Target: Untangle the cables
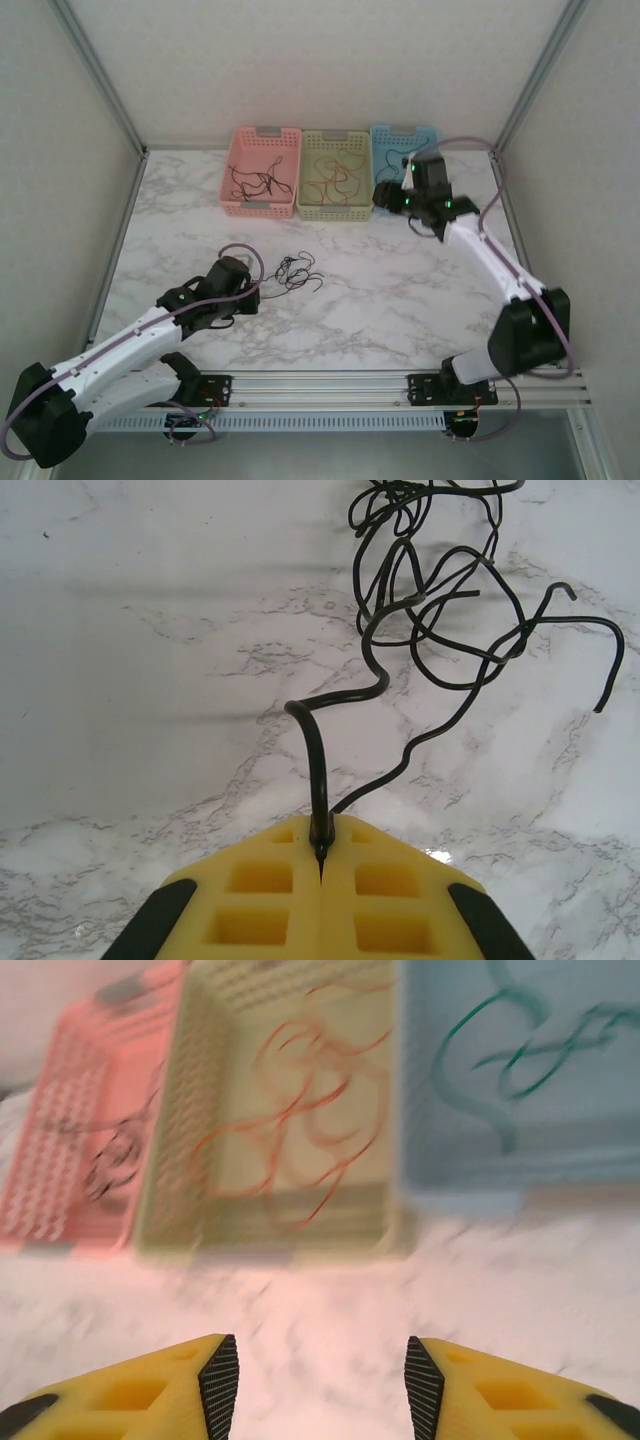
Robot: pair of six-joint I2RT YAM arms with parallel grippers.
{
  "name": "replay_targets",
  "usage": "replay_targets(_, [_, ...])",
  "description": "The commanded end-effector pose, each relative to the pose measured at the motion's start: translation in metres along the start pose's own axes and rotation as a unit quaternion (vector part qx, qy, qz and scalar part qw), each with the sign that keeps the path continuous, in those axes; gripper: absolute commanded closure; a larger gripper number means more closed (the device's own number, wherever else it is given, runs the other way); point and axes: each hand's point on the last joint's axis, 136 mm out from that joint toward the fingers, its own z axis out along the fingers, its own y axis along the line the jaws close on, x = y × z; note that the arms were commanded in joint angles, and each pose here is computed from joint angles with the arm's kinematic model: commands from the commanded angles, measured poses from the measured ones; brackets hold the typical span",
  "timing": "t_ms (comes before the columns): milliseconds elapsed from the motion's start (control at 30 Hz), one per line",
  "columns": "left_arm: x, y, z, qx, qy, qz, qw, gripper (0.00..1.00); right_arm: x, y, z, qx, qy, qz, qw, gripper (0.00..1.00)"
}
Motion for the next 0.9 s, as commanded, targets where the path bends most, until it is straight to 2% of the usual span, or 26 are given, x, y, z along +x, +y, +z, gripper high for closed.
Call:
replay_targets(0, [-0.001,-0.001,0.0,0.004,-0.012,0.003,1.0,1.0,0.052,0.03,0.007,-0.077,0.04,-0.018,0.996,0.51])
replay_targets(200, [-0.005,-0.016,-0.004,0.045,-0.018,0.008,0.999,1.0,0.134,0.063,0.016,-0.14,0.125,-0.082,0.979,0.52])
replay_targets(300, [-0.002,-0.036,-0.005,0.098,-0.001,0.009,0.995,1.0,0.154,0.073,0.028,-0.158,0.156,-0.092,0.971,0.54])
replay_targets(367, [-0.001,-0.042,-0.004,0.109,0.004,0.007,0.994,1.0,0.159,0.077,0.038,-0.156,0.164,-0.097,0.969,0.54])
replay_targets(633, [0.002,-0.026,-0.003,0.069,0.004,0.003,0.998,1.0,0.164,0.085,0.082,-0.147,0.206,-0.092,0.963,0.51])
replay_targets(767, [0.005,0.011,-0.001,-0.025,-0.006,-0.026,0.999,1.0,0.162,0.09,0.099,-0.132,0.223,-0.09,0.962,0.51])
replay_targets(867, [0.009,0.026,0.001,-0.062,-0.003,-0.035,0.997,1.0,0.164,0.097,0.11,-0.131,0.232,-0.102,0.958,0.51])
